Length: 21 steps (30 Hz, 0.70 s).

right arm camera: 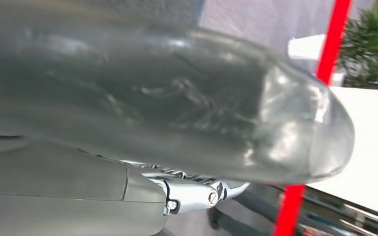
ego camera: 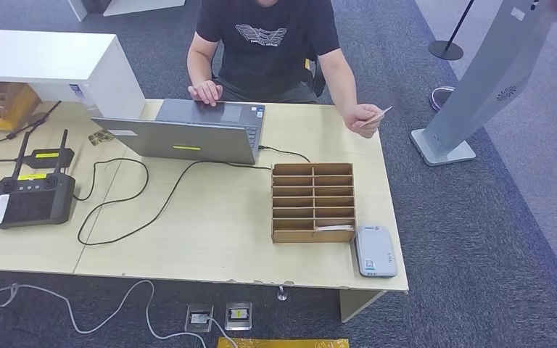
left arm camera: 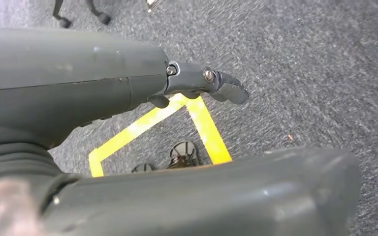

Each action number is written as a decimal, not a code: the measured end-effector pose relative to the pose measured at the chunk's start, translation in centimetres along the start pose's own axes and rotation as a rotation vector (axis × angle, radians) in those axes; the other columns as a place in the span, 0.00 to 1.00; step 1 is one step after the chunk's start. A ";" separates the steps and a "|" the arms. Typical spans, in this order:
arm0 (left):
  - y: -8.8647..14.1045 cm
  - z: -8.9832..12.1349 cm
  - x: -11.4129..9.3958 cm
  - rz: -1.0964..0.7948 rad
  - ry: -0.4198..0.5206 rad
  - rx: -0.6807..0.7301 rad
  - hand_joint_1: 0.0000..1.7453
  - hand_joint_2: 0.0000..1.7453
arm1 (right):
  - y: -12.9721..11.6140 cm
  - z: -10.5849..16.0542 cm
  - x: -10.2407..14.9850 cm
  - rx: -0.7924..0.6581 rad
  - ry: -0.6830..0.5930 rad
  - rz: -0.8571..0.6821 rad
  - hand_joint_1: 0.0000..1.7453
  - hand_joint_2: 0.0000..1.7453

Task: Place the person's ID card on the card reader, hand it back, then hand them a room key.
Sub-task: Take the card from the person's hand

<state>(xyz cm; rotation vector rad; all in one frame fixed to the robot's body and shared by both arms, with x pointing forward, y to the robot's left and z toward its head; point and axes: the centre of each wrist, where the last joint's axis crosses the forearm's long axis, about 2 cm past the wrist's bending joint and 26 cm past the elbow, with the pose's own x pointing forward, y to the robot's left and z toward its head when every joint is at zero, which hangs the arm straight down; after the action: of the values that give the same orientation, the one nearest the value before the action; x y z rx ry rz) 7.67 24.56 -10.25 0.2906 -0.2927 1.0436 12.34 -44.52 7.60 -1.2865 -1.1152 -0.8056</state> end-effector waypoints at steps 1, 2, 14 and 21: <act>0.1 -0.1 0.1 -0.006 -0.005 -0.001 0.00 0.00 | 0.1 -0.6 0.6 -0.005 -0.019 0.009 0.00 0.00; 0.1 -0.1 0.2 -0.012 -0.010 -0.002 0.00 0.00 | 0.2 -1.2 1.2 -0.012 -0.038 0.016 0.00 0.00; 0.5 -0.5 0.8 -0.036 -0.032 -0.010 0.00 0.00 | -0.1 -4.9 6.0 -0.070 -0.178 0.031 0.00 0.75; 0.8 -0.7 1.1 -0.054 -0.023 -0.026 0.00 0.00 | 0.0 -6.8 11.7 -0.146 -0.342 0.144 0.00 1.00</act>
<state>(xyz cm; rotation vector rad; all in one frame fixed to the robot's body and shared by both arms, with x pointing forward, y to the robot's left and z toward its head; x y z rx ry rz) 7.60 26.08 -10.41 0.2852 -0.3173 0.9829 17.11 -49.75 19.14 -1.6517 -1.2307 -0.5804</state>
